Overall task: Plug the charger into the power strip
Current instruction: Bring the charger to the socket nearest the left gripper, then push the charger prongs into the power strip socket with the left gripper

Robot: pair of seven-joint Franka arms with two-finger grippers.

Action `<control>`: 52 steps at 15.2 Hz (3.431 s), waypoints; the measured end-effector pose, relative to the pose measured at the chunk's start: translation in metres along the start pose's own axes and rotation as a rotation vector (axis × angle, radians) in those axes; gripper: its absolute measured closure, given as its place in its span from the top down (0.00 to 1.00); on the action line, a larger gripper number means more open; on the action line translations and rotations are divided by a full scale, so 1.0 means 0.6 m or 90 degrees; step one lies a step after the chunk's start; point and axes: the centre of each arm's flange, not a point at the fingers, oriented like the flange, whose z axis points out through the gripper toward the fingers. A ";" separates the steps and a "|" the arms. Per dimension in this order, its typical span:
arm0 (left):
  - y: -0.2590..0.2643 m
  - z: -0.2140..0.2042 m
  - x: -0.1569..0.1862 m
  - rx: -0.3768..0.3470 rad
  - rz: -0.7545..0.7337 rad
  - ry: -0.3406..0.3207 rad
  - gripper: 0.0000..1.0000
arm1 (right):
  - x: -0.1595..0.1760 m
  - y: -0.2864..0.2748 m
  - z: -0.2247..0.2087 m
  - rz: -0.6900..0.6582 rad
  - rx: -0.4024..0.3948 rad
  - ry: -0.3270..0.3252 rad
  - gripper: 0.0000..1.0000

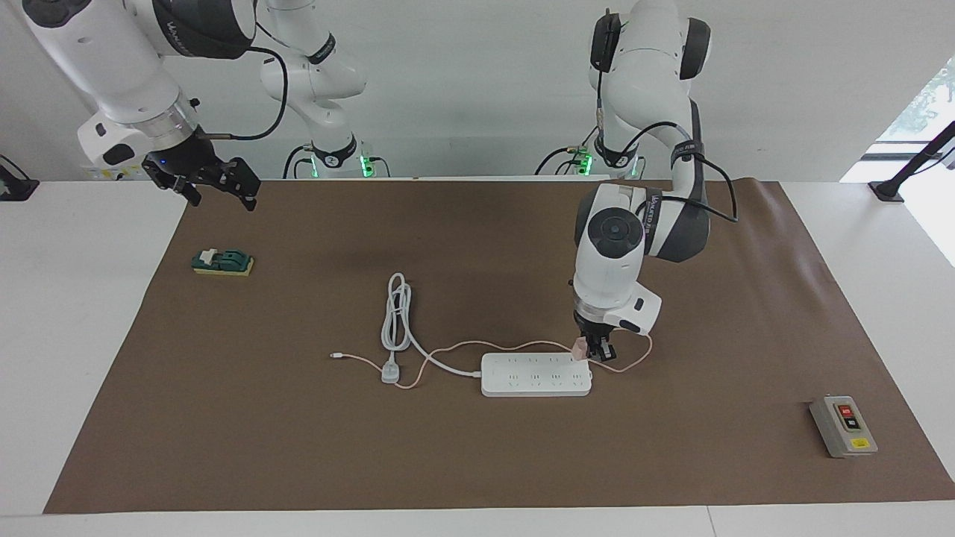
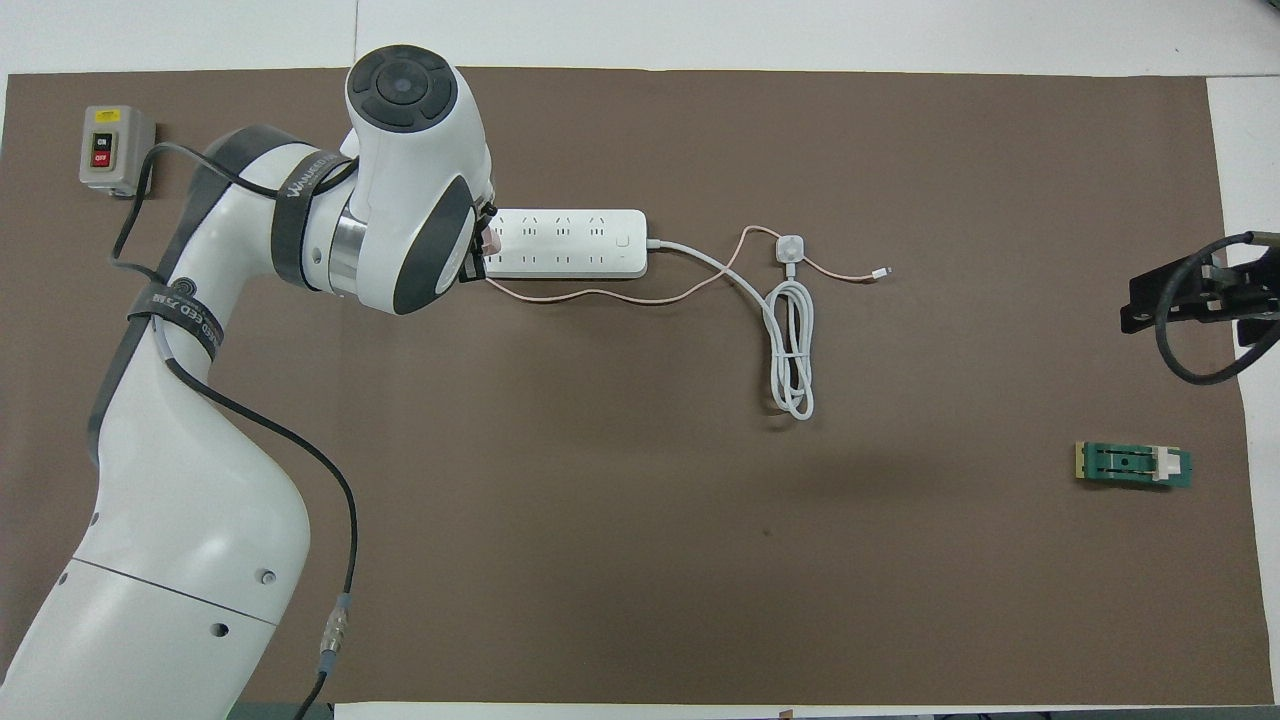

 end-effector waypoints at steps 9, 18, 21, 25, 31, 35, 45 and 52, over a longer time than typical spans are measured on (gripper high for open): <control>-0.001 0.030 -0.002 0.003 0.015 0.028 0.32 | 0.000 0.000 0.000 0.000 0.000 0.000 1.00; -0.003 0.043 -0.007 0.009 0.059 0.035 0.32 | 0.000 0.000 0.000 0.000 0.000 0.000 1.00; -0.004 0.043 -0.009 0.007 0.066 0.038 0.32 | 0.000 0.000 0.000 0.000 0.000 0.000 1.00; -0.005 0.043 -0.011 0.006 0.070 0.041 0.32 | 0.000 0.000 0.000 0.000 0.000 0.000 1.00; -0.022 0.034 -0.041 0.003 0.089 0.035 0.32 | 0.000 0.000 0.000 0.000 0.000 0.000 1.00; -0.024 0.028 -0.046 0.001 0.091 0.035 0.32 | 0.000 0.000 0.000 0.000 0.000 0.000 1.00; -0.017 0.039 -0.035 0.008 0.104 0.043 0.32 | 0.000 0.000 0.000 0.000 0.000 0.000 1.00; -0.010 0.041 -0.025 0.009 0.102 0.044 0.32 | 0.000 0.000 0.000 0.000 0.000 0.000 1.00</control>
